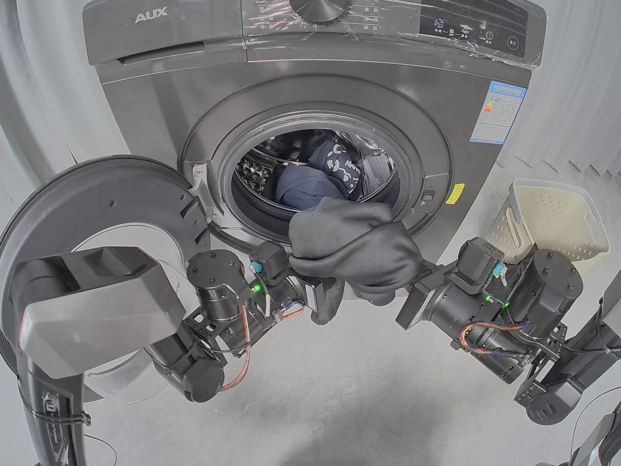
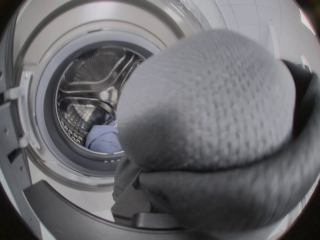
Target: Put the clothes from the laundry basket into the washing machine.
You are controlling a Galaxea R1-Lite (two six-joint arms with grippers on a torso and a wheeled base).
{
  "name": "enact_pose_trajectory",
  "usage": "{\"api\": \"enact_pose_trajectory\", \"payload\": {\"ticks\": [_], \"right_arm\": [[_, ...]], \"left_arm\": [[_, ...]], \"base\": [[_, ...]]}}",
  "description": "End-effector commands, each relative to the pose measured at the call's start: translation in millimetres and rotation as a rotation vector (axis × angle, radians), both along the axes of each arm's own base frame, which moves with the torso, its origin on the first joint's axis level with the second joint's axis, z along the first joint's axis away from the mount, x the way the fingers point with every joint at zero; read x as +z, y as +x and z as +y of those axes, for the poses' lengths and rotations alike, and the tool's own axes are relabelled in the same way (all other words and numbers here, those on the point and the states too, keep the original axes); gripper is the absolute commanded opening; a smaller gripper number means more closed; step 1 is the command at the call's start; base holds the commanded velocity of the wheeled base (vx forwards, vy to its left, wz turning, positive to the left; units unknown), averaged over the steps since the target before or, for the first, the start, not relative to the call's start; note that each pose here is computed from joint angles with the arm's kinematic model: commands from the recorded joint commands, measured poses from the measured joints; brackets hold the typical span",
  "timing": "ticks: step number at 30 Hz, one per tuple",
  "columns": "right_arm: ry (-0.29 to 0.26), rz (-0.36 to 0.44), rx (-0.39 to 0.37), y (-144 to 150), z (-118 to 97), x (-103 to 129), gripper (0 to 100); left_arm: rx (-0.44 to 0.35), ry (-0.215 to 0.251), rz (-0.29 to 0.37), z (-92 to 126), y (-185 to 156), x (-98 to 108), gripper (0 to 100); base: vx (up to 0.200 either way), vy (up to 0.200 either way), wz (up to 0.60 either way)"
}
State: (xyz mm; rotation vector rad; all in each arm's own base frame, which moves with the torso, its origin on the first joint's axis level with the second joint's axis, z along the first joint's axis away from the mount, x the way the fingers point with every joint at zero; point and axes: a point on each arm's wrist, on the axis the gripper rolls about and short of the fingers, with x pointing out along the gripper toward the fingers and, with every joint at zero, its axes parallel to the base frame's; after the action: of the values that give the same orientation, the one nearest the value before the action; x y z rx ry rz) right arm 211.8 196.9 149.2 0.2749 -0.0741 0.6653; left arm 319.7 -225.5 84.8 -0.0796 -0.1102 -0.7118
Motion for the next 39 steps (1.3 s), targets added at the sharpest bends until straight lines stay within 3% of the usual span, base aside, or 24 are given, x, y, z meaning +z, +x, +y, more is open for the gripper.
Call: {"api": "enact_pose_trajectory", "payload": {"ticks": [1,8,16,26,27,30,33,35,36,39], "right_arm": [[-0.037,0.040,-0.030,0.6,-11.1,-11.3,0],[-0.095,0.103,-0.075,17.3,-14.8,-36.6,0],[-0.125,0.134,-0.065,25.2,-4.3,-53.8,0],[-0.141,0.143,-0.052,22.5,-1.0,-58.5,0],[-0.142,0.144,-0.047,19.8,-1.4,-57.8,100],[-0.122,0.112,0.014,-0.7,0.0,-42.1,100],[-0.139,0.113,0.098,-26.9,-4.1,-37.9,100],[-0.142,0.116,0.102,-28.1,-4.7,-38.6,100],[-0.209,0.153,0.193,-51.8,-13.0,-49.0,100],[-0.256,0.176,0.218,-60.0,-21.6,-56.1,100]], "left_arm": [[0.009,-0.046,-0.050,8.5,-15.0,32.9,0],[-0.005,-0.085,-0.040,21.4,-40.5,53.9,0],[-0.037,-0.113,-0.035,29.0,-66.1,68.8,0],[-0.060,-0.103,-0.041,27.3,-75.8,70.5,0],[-0.061,-0.101,-0.041,27.6,-76.9,70.5,0],[-0.061,-0.100,-0.037,34.7,-85.8,73.3,0],[-0.070,-0.079,-0.025,43.4,-98.9,72.2,0],[-0.071,-0.078,-0.024,43.6,-99.8,71.8,0],[-0.070,-0.064,-0.006,54.1,-113.3,70.2,0],[-0.065,-0.072,-0.006,60.8,-119.6,73.3,0]], "base": [[0.000,0.000,0.00],[0.000,0.000,0.00],[0.000,0.000,0.00],[0.000,0.000,0.00],[0.000,0.000,0.00],[0.000,0.000,0.00],[0.000,0.000,0.00],[0.000,0.000,0.00],[0.000,0.000,0.00],[0.000,0.000,0.00]]}}
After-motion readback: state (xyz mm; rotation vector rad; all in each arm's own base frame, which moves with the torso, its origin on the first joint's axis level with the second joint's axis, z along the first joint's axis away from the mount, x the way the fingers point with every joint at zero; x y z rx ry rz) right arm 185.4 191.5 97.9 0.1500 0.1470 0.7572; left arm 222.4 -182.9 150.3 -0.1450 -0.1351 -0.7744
